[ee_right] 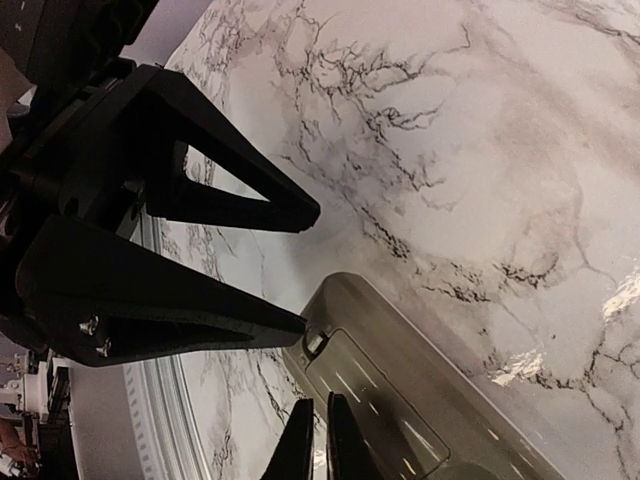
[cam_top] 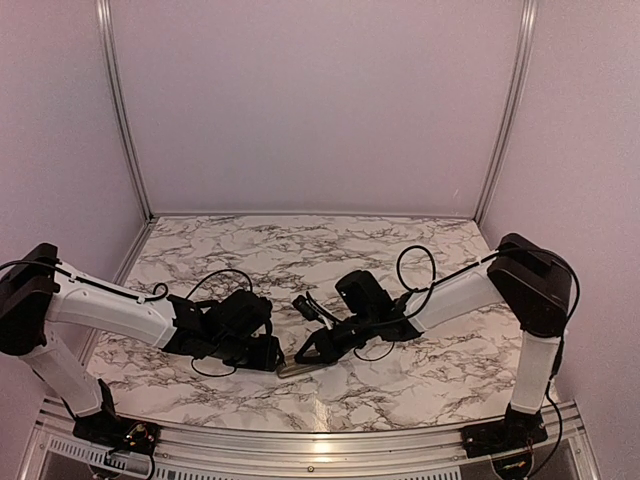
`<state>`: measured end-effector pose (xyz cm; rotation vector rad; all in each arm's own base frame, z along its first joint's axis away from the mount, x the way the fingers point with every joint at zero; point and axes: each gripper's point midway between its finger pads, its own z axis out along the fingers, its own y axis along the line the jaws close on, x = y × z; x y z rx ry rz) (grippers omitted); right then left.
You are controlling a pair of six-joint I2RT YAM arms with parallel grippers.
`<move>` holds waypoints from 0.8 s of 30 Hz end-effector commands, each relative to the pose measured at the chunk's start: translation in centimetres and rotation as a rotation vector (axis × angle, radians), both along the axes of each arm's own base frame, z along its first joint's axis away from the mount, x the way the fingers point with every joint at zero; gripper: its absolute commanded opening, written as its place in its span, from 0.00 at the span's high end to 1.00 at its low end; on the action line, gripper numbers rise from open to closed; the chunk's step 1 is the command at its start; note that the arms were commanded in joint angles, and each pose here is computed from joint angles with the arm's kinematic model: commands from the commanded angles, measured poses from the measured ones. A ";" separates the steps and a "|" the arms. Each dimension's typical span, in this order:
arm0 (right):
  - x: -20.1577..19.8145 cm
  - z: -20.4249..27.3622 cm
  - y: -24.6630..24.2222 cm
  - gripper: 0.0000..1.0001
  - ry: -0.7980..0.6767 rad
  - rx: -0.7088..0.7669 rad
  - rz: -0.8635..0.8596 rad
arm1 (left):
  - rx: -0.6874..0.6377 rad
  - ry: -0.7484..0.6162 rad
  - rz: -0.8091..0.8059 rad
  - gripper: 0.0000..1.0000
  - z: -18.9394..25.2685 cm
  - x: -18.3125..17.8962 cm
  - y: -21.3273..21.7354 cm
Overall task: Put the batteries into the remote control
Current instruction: Press the battery cover onto the remote control.
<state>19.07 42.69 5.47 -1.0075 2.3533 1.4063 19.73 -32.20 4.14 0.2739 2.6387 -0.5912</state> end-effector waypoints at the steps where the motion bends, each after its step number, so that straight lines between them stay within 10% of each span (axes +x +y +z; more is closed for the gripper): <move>1: -0.1 -0.7 0.8 0.95 -0.068 -0.069 0.016 | -0.015 -0.027 -0.002 0.49 0.6 0.5 -1.0; 24: 0.1 -3.2 -0.5 0.98 -0.082 -0.180 -0.002 | 0.054 0.013 0.028 0.54 -1.9 -0.3 -0.5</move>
